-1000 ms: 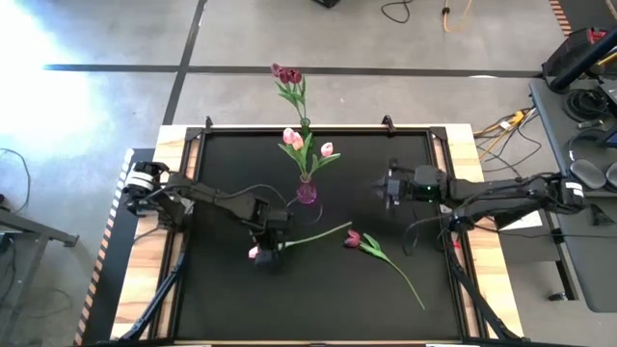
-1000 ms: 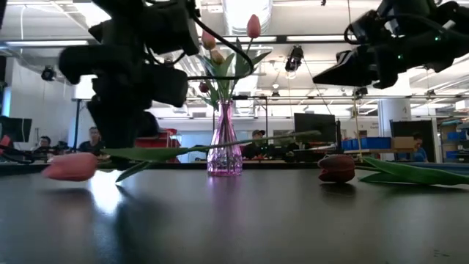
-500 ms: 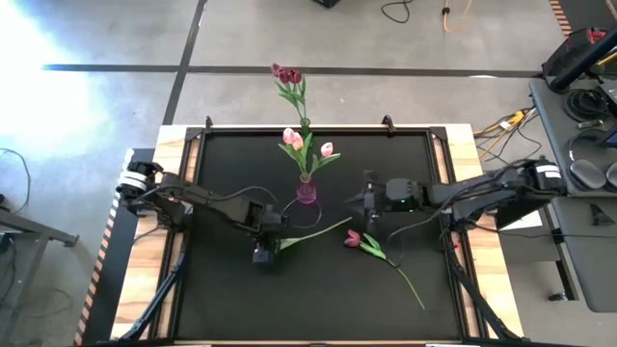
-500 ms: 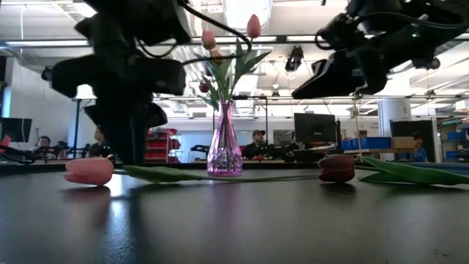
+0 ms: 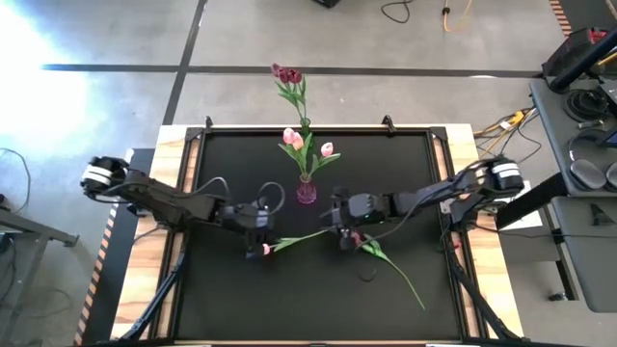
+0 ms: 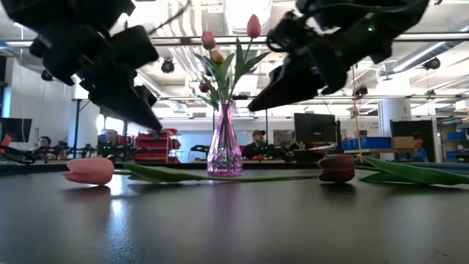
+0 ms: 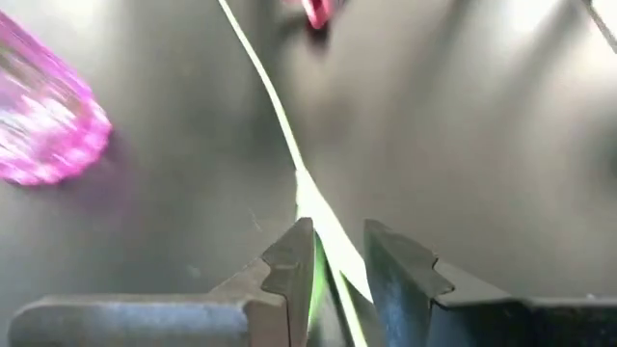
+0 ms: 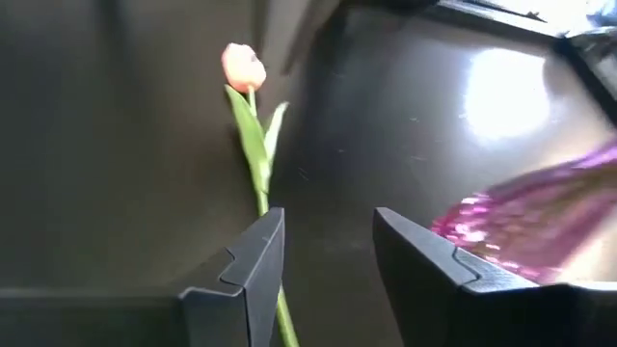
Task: Sort flowers into vase by color
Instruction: Put the purple flower into the purple vase
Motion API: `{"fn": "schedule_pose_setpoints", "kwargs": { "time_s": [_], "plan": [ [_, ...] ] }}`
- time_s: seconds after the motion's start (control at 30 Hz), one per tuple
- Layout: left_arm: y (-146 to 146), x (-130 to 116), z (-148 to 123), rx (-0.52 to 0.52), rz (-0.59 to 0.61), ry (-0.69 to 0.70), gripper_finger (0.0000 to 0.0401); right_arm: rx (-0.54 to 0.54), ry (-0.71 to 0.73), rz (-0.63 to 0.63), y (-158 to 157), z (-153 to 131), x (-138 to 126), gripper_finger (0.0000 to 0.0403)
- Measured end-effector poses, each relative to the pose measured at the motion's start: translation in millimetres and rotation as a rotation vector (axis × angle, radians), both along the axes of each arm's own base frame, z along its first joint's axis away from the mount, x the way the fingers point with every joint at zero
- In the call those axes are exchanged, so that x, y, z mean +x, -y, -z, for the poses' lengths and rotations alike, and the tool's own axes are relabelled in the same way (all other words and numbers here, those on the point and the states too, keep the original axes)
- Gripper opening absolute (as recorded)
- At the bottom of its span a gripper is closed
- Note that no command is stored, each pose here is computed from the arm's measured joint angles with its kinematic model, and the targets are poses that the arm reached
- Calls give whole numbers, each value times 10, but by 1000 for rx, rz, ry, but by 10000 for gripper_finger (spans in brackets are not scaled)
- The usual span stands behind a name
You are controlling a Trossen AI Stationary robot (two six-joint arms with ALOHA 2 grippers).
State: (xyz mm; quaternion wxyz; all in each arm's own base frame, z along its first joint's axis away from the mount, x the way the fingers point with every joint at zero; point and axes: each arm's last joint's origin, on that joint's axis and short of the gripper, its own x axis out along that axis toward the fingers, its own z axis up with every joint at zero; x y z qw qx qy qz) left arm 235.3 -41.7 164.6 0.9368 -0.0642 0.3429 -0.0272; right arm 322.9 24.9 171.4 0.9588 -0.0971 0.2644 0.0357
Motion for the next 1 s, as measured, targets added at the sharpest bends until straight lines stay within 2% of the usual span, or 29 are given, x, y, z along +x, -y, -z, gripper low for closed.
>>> {"fn": "schedule_pose_setpoints", "kwargs": {
  "time_s": [0.27, 0.4, 0.7, 0.9, 1.0],
  "plan": [
    [-66, -271, 97, 44, -15, 302, 78, 53, -61, 12, -128, 204, 429, 141],
    [-101, -358, 122, 95, -39, 395, 78, 65, -138, 29, -151, 329, 657, 146],
    [-123, -396, 133, 146, -67, 415, 77, 72, -297, 48, -191, 512, 1079, 156],
    [-121, -377, 114, 154, -64, 423, 77, 105, -376, 86, -176, 533, 1233, 144],
    [-122, -375, 112, 161, -61, 423, 77, 110, -399, 94, -163, 524, 1266, 126]
  ]
}}
